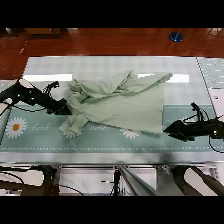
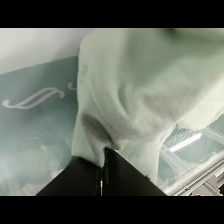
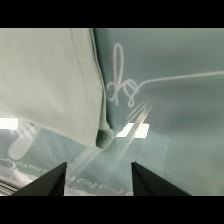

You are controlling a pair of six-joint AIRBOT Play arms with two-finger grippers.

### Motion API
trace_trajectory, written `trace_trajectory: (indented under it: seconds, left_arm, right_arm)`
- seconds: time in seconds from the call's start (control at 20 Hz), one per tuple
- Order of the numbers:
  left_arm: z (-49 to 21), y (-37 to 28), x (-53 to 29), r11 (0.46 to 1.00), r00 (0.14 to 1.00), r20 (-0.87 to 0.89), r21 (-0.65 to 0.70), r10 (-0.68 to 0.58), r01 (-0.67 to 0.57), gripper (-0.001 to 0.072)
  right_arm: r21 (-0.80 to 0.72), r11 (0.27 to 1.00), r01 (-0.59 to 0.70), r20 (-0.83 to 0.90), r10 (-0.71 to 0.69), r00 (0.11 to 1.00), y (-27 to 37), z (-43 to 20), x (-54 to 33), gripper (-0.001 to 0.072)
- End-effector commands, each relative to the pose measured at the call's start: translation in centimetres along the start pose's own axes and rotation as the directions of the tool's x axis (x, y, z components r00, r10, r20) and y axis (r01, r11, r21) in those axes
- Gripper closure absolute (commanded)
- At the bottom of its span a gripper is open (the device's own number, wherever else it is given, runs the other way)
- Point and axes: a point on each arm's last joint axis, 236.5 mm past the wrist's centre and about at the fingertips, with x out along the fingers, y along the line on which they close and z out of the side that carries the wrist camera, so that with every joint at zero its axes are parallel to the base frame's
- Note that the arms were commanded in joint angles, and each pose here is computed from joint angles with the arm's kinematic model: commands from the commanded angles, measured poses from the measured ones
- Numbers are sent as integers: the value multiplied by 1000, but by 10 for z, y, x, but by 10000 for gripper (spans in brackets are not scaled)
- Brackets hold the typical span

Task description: Fold the shirts.

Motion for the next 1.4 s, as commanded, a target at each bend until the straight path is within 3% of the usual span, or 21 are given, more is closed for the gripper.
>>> trace_trajectory:
  seconds: [0.0,0.3,0.35,0.45,0.65,0.8,0.9,1.05,1.2,1.35]
  left_arm:
    - [-3,-1,-1,1000,1000,-12,4,-5,5,673]
    - [-3,-1,0,1000,1000,-11,19,-5,6,672]
    - [-3,-1,0,1000,1000,-12,19,-5,6,672]
    - [-3,-1,-1,1000,1000,-11,25,-6,6,672]
    - [-3,-4,-10,999,1000,-4,37,-12,12,674]
    - [23,-39,-64,991,986,153,122,-66,47,675]
    - [43,-92,-134,969,922,339,219,-185,114,675]
    - [33,-193,-258,887,728,568,447,-385,120,675]
    - [-27,-284,-362,777,536,690,622,-486,-97,675]
    - [-99,-357,-442,683,304,777,629,-551,-372,675]
  right_arm:
    - [7,998,55,51,-56,997,-1,7,21,225]
    - [26,996,85,154,-88,984,22,29,43,272]
    - [16,996,84,159,-85,984,26,29,46,364]
    - [4,997,71,154,-70,986,34,27,49,673]
    - [-111,993,42,142,-26,989,54,31,32,690]
    - [-255,967,28,293,50,955,103,63,-32,690]
    - [-351,935,54,468,125,875,147,88,-103,690]
    - [-475,867,149,685,258,681,222,95,-229,691]
    - [-537,804,254,797,385,466,289,70,-342,691]
    - [-532,764,365,847,482,225,338,23,-440,691]
